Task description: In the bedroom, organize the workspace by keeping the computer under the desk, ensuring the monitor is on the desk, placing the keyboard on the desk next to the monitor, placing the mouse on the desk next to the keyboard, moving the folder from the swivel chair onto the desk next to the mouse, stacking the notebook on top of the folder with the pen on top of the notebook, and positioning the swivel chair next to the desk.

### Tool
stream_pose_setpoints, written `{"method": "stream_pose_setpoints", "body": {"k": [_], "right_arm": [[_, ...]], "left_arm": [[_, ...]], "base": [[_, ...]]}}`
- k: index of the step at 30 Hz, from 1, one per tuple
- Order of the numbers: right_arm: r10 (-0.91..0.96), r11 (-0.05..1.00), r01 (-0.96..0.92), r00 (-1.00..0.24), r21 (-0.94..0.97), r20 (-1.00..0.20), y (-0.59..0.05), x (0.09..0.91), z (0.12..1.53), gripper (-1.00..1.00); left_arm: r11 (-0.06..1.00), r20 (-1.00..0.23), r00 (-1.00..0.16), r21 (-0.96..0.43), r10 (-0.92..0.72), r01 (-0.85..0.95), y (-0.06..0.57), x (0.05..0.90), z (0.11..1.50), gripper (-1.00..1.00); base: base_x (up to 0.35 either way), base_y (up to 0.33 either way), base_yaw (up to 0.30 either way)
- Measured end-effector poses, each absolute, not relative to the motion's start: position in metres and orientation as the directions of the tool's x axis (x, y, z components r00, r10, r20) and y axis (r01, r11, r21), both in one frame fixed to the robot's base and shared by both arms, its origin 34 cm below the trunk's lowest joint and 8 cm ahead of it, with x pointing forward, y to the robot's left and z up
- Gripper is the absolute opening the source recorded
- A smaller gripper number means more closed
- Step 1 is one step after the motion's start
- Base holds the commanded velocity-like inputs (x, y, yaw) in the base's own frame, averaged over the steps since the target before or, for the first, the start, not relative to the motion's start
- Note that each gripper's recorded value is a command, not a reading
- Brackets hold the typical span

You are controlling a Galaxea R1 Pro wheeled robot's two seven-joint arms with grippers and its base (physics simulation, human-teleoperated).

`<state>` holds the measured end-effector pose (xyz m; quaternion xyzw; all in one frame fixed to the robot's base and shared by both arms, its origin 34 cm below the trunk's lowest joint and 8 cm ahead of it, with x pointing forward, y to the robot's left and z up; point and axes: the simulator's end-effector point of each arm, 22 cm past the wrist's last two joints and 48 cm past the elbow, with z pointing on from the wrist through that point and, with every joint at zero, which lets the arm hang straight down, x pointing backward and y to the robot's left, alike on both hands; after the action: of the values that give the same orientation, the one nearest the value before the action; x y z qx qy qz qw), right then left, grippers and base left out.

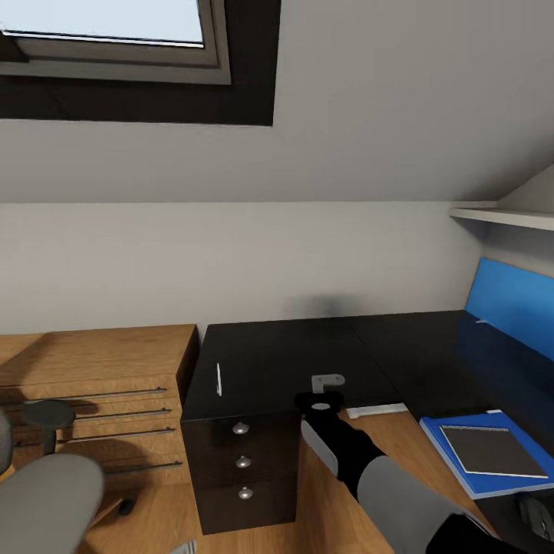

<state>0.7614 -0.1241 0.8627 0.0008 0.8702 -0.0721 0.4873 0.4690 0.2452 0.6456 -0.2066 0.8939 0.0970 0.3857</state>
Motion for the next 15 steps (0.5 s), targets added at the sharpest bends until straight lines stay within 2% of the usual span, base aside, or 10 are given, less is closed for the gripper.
{"method": "stream_pose_setpoints", "body": {"k": [8, 15], "right_arm": [[-0.064, 0.988, 0.088, -0.522, -0.128, -0.851, -0.1318, 0.7598, 0.8535, 1.00], [-0.049, 0.989, 0.098, -0.493, -0.111, -0.869, -0.1302, 0.7629, 0.8591, 1.00]], "left_arm": [[0.896, -0.730, -0.617, 0.014, -0.294, -0.444, 0.2452, 0.4691, 0.6457, 1.00], [0.896, -0.730, -0.616, 0.013, -0.295, -0.444, 0.2449, 0.4691, 0.6458, 1.00]], "base": [[0.000, 0.000, 0.014], [0.000, 0.000, 0.144]]}}
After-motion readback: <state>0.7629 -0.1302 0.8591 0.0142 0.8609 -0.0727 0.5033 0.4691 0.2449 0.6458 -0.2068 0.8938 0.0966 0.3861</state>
